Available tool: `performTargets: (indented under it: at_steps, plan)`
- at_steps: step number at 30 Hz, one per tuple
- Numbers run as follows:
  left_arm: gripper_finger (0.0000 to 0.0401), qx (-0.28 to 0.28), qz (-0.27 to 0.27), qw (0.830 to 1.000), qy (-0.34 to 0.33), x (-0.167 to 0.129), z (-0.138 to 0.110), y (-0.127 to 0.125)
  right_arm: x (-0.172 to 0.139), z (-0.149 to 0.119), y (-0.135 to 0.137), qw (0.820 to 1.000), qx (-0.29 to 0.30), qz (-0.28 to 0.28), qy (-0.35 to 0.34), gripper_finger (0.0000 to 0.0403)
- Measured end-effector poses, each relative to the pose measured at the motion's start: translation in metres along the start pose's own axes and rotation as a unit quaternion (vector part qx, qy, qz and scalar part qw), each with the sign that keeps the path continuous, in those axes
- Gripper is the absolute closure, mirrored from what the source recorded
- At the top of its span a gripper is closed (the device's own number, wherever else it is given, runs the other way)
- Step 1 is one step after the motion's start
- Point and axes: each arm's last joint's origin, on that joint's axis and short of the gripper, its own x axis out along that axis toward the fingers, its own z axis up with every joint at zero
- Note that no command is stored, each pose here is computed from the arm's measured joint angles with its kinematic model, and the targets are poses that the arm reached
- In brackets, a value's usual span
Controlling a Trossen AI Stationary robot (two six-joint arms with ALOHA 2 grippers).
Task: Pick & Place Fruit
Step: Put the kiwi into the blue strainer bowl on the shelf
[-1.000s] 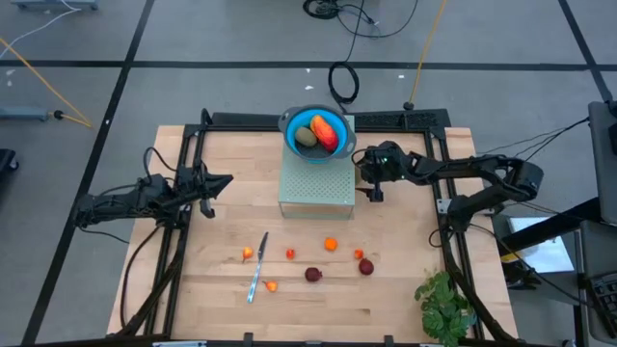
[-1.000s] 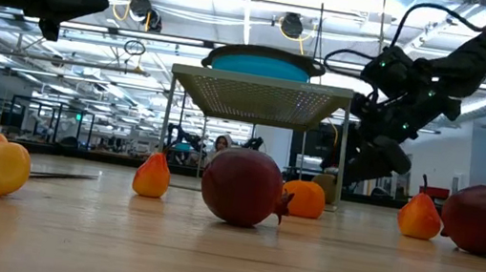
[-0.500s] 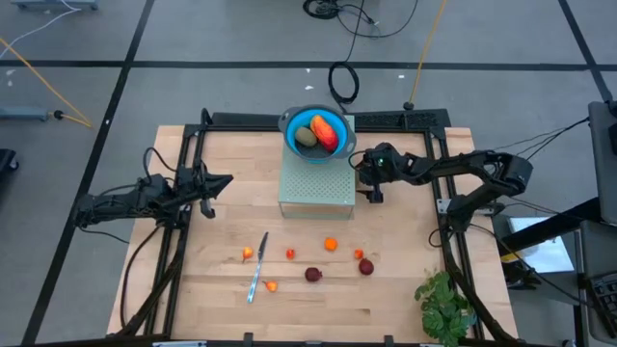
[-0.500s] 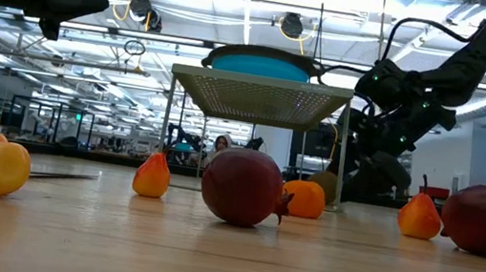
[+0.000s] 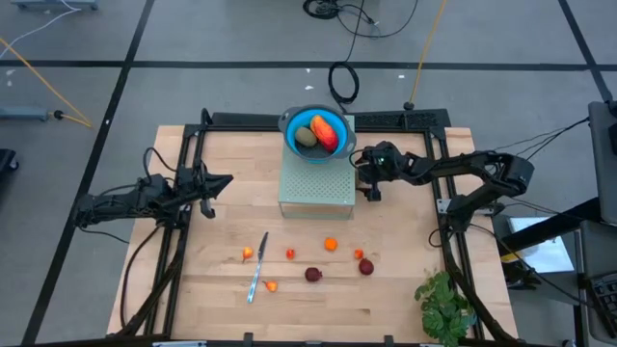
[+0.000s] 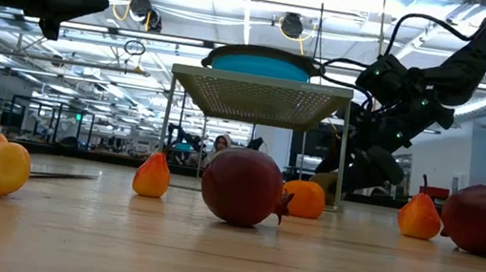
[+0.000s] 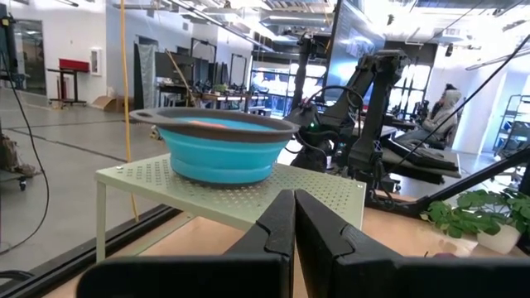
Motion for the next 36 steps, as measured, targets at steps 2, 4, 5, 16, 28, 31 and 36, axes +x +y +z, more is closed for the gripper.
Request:
performTargets:
  at_steps: [2,4,5,16,28,31,36]
  plan:
    - [0.0391,0.000,0.000,1.000,0.000,0.0000,0.0000,0.0000,0.0000,-0.0008,0.0013,1.000,0.002,0.012,0.000,0.0007]
    - [0.0391,0.000,0.000,1.000,0.000,0.0000,0.0000,0.0000,0.0000,-0.0011,0.0024,1.000,0.004,0.025,-0.004,0.0007]
    - [0.0391,0.000,0.000,1.000,0.000,0.0000,0.0000,0.0000,0.0000,-0.0010,0.0025,1.000,0.008,0.026,-0.005,0.0007]
    - [0.0391,-0.001,0.000,1.000,0.000,0.0000,-0.0001,0.0000,0.0000,-0.0024,0.0039,0.999,0.029,0.033,0.003,0.0007]
    - [0.0391,-0.001,0.000,1.000,0.000,0.0000,0.0000,0.0000,0.0000,-0.0027,0.0042,0.998,0.044,0.033,0.006,0.0007]
    - [0.0391,-0.001,0.000,1.000,0.000,0.0000,0.0000,0.0000,0.0000,-0.0029,0.0043,0.997,0.073,0.034,0.008,0.0007]
    - [0.0391,-0.001,0.000,1.000,0.000,0.0000,-0.0001,0.0000,0.0000,-0.0029,0.0041,0.996,0.087,0.031,0.009,0.0007]
